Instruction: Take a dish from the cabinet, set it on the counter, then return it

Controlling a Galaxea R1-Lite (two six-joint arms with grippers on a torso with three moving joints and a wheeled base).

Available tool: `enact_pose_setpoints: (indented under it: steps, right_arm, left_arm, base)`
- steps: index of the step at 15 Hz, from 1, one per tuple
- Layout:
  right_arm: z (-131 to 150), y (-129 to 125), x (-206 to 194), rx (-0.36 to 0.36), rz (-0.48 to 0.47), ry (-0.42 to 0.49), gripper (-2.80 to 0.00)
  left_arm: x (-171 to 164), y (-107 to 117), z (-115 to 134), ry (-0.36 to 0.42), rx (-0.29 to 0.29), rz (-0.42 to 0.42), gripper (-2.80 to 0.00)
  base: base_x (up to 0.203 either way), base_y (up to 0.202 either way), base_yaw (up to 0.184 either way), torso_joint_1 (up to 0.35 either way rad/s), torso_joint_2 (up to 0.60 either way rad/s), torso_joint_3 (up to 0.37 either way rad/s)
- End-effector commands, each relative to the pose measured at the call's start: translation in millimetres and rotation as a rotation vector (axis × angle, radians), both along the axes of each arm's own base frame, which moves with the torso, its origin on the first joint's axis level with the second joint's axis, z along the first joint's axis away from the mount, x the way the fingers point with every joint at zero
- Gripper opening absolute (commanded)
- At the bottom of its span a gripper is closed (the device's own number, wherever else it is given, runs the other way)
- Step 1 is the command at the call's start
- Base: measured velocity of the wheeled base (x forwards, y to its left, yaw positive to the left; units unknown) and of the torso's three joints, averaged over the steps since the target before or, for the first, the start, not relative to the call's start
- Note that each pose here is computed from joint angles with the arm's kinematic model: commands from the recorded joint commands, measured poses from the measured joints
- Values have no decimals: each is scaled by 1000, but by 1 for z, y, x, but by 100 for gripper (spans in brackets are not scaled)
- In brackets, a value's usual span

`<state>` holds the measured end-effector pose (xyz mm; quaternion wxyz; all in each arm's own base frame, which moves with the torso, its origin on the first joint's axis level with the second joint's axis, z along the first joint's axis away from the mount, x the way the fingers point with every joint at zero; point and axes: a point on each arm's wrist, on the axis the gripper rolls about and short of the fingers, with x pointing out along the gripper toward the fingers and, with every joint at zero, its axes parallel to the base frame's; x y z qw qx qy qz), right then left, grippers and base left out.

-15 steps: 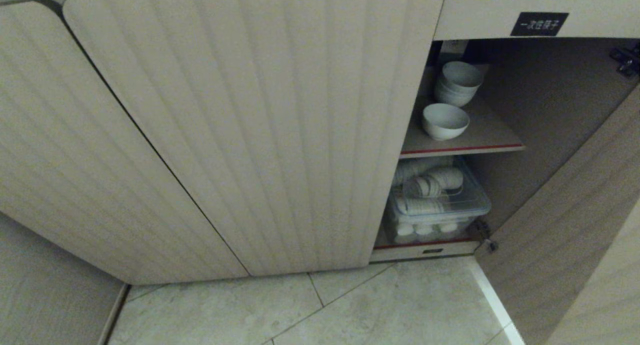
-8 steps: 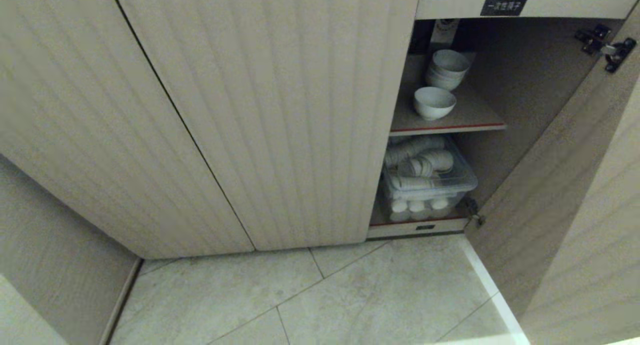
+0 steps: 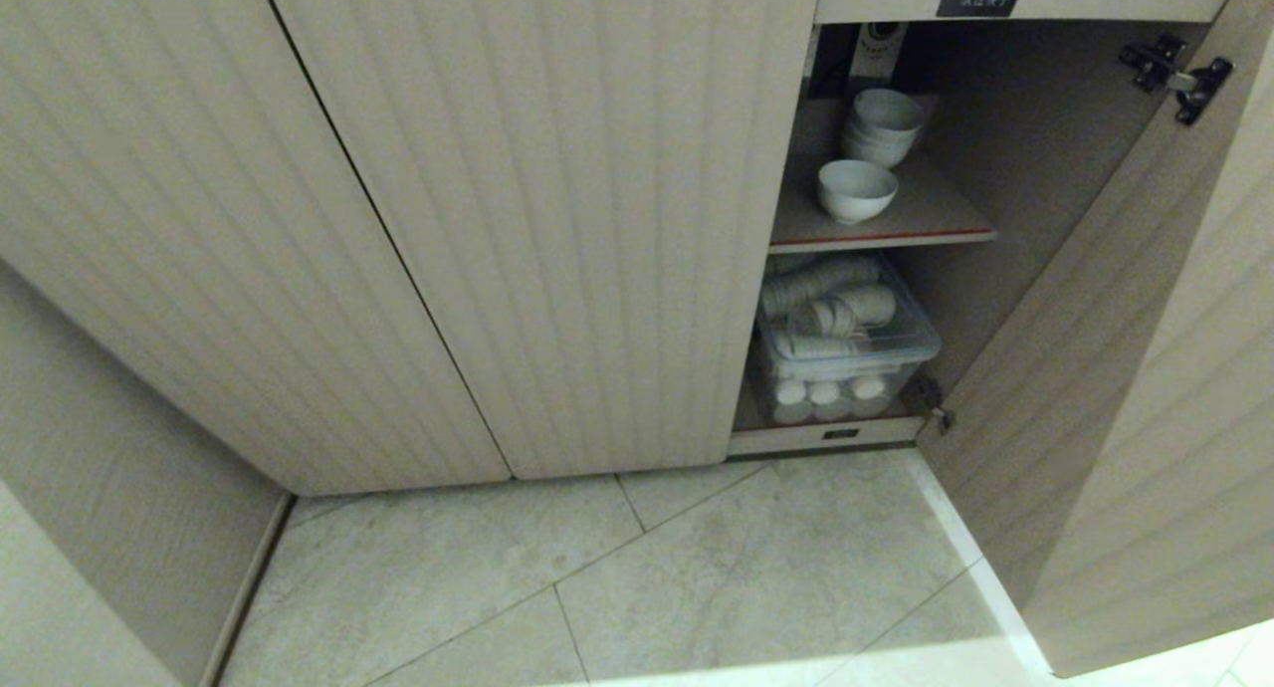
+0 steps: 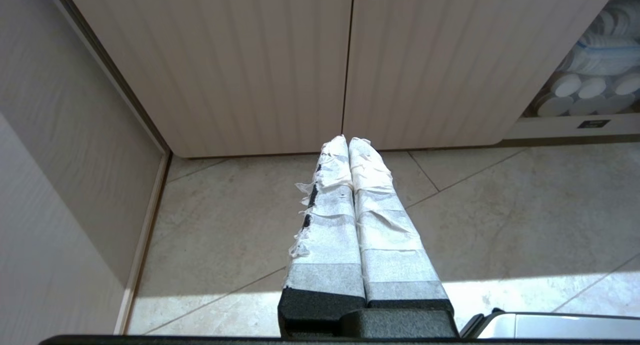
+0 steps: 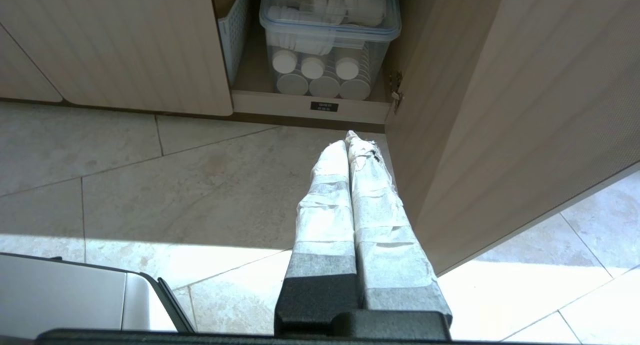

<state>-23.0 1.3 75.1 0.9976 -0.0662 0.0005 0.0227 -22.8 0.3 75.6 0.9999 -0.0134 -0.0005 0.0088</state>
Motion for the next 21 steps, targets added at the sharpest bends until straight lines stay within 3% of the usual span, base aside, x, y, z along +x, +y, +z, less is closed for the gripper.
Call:
enact_pose_setpoints:
  steps: [1,21]
  right_arm:
    - [0,0,0,-1,1,1,-280]
    - [0,0,0,-1,1,2,-280]
  left_arm:
    - [0,0,0,-1,-1,1,-280]
    - [0,0,0,-1,1,1,-280]
  base:
    - [0,0,0,0,0,0]
    - [0,0,0,0,0,0]
